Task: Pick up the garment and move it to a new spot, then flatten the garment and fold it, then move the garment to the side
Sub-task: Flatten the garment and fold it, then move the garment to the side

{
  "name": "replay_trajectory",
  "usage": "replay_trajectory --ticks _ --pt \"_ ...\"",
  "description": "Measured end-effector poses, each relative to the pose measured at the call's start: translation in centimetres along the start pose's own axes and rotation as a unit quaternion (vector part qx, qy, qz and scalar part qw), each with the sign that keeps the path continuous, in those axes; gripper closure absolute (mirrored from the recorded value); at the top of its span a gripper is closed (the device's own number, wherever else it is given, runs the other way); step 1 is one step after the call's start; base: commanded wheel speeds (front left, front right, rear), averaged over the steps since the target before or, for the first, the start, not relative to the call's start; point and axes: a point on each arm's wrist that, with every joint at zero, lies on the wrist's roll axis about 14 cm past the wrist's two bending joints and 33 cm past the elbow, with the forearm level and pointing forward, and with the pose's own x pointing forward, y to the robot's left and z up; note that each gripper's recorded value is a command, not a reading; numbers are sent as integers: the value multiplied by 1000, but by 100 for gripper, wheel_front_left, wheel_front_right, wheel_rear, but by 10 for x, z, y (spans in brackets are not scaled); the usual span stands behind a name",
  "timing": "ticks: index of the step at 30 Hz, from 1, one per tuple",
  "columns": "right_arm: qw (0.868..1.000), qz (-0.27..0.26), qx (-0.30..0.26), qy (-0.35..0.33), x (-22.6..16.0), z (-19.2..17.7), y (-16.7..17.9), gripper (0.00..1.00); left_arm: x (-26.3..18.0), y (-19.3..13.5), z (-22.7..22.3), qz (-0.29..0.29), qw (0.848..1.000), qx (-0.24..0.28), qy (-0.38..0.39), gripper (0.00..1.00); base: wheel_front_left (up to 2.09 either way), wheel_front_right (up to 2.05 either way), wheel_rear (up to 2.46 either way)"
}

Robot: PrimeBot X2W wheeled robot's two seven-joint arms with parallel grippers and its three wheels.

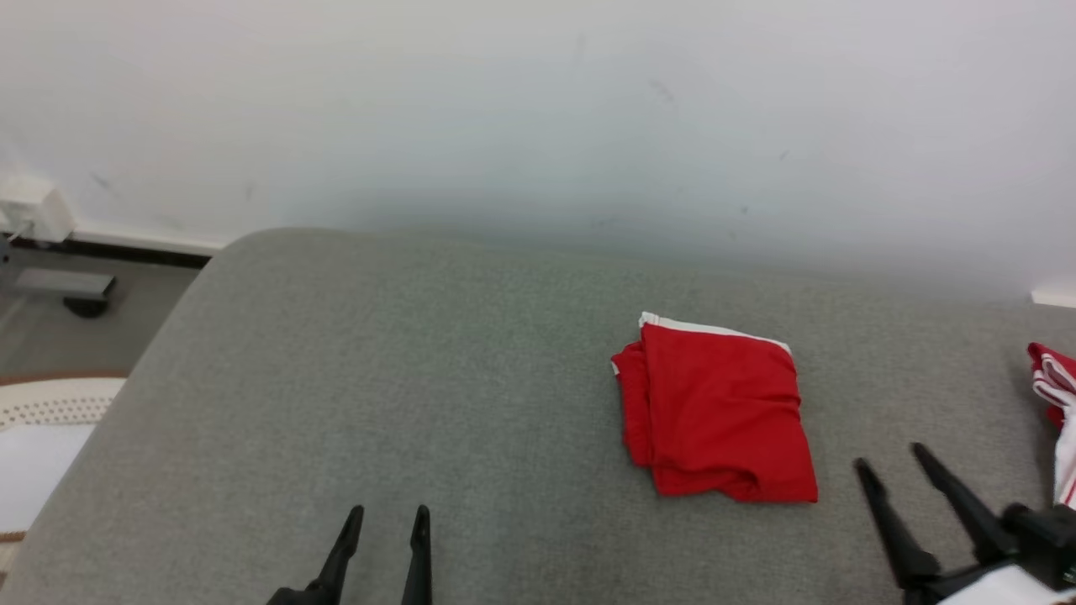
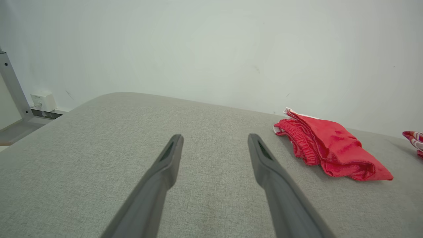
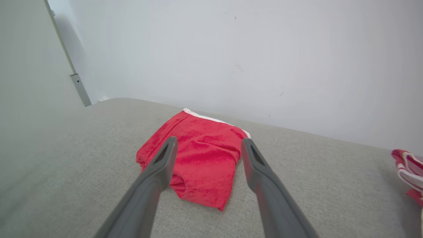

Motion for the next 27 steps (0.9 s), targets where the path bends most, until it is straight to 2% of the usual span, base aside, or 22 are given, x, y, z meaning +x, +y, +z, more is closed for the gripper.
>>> replay_trajectory --ticks 5,11,19,27 --pt "994 -89 -20 -54 -37 16 -43 0 -4 -7 -2 -17 1000 0 2 0 0 0 0" --pt "983 -170 -24 -67 -72 7 -66 0 -7 -14 -10 -34 999 -2 14 0 0 0 0" --pt "973 -223 -7 -57 -100 -13 -65 0 -5 -27 -16 -59 998 -4 24 0 0 0 0" --pt "972 -234 9 -28 -107 -36 -64 0 -1 -35 -19 -71 997 -4 29 0 0 0 0"
